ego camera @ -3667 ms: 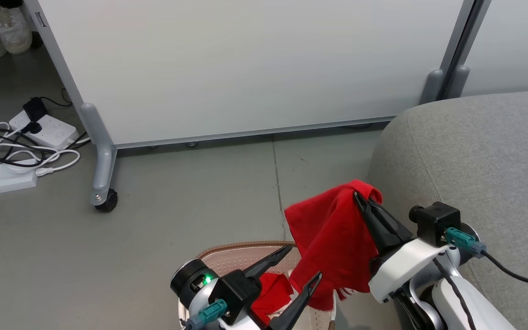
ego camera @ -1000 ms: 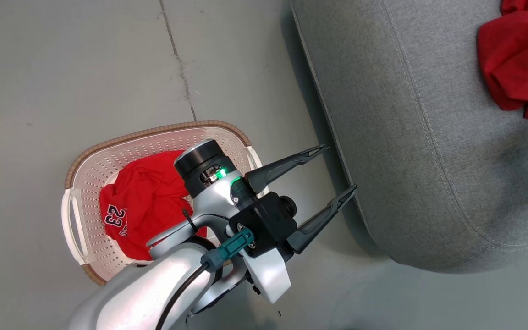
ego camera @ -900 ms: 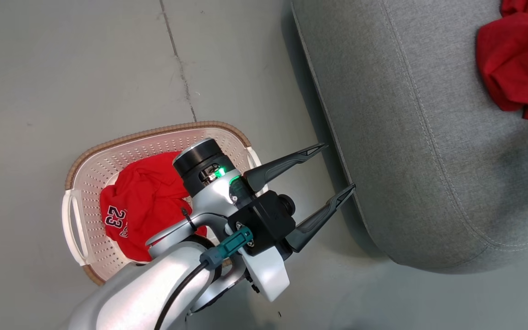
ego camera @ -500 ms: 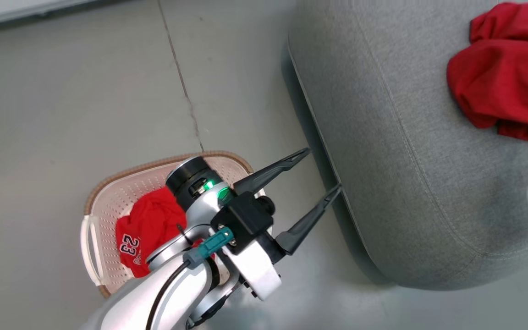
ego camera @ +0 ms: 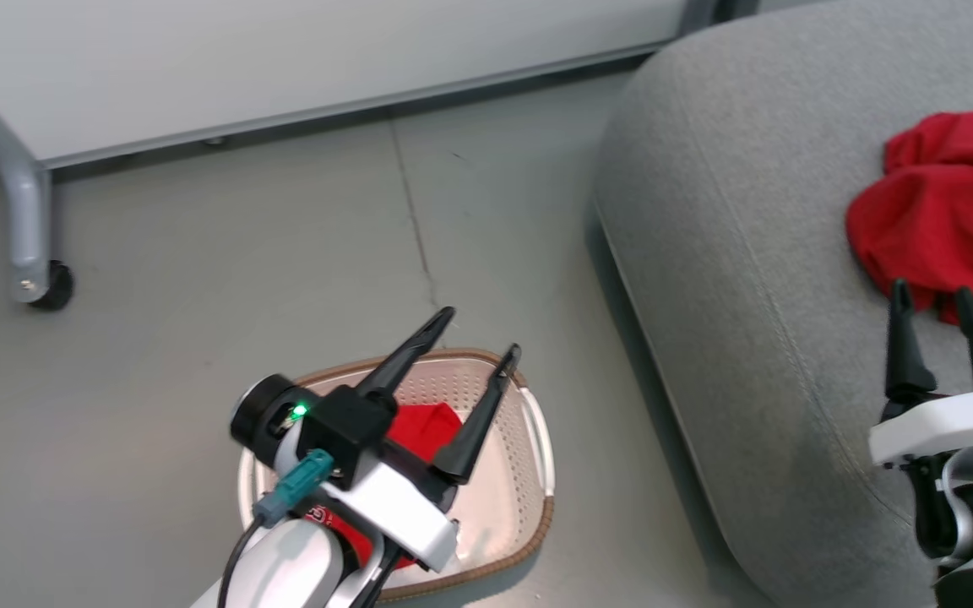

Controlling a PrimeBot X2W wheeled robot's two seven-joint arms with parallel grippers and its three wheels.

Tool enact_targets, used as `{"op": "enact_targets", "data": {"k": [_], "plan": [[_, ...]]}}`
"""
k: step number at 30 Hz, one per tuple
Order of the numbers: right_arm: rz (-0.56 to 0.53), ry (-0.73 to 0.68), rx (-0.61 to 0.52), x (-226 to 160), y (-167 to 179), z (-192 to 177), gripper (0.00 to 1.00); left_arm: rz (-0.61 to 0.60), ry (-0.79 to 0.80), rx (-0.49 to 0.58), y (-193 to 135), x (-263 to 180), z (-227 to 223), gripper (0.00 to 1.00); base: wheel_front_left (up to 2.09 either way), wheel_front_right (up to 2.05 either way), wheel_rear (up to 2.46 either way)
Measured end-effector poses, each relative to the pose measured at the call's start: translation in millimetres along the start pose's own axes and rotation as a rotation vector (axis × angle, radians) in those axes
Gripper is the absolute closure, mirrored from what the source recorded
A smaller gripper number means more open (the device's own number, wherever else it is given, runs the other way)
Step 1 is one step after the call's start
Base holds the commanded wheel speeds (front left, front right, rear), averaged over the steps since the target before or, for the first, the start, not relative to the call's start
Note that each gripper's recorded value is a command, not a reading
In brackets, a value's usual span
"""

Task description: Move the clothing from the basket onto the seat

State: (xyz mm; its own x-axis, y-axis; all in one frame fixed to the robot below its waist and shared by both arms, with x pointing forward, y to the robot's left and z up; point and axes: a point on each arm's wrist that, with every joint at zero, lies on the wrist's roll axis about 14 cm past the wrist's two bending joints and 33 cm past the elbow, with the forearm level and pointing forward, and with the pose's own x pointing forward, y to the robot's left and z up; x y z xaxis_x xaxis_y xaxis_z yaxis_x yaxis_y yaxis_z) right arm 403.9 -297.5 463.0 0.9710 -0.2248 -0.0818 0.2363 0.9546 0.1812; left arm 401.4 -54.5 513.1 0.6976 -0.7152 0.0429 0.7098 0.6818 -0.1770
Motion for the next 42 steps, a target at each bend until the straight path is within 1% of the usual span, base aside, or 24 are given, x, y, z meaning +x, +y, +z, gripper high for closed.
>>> {"op": "enact_targets", "data": {"k": [7,13,19,25,30,36,42], "plan": [[0.202,-0.061,0.008,-4.9,79.6,22.4,0.00,0.257,-0.057,-0.010,49.7,-38.5,15.4,0.00,0.00,0.00,0.00],[0.338,-0.076,0.012,-17.0,131.4,34.0,0.00,0.465,-0.114,-0.016,88.0,-79.4,28.0,0.00,0.00,0.00,0.00],[0.399,-0.080,0.004,-28.1,153.7,40.7,0.00,0.654,-0.170,0.000,123.2,-126.6,41.3,0.00,0.00,0.00,0.00],[0.411,-0.086,-0.018,-37.9,157.0,45.3,0.00,0.780,-0.192,0.018,140.5,-169.3,46.9,0.00,0.00,0.00,0.00],[0.421,-0.082,-0.032,-46.3,159.2,45.1,0.00,0.841,-0.215,0.054,144.7,-197.5,54.4,0.00,0.00,0.00,0.00],[0.421,-0.078,-0.054,-57.9,156.4,43.1,0.00,0.807,-0.219,0.073,136.7,-210.5,55.7,0.00,0.00,0.00,0.00],[0.417,-0.072,-0.069,-69.8,152.4,42.5,0.00,0.767,-0.189,0.080,126.8,-215.9,46.0,0.00,0.00,0.00,0.00]]}}
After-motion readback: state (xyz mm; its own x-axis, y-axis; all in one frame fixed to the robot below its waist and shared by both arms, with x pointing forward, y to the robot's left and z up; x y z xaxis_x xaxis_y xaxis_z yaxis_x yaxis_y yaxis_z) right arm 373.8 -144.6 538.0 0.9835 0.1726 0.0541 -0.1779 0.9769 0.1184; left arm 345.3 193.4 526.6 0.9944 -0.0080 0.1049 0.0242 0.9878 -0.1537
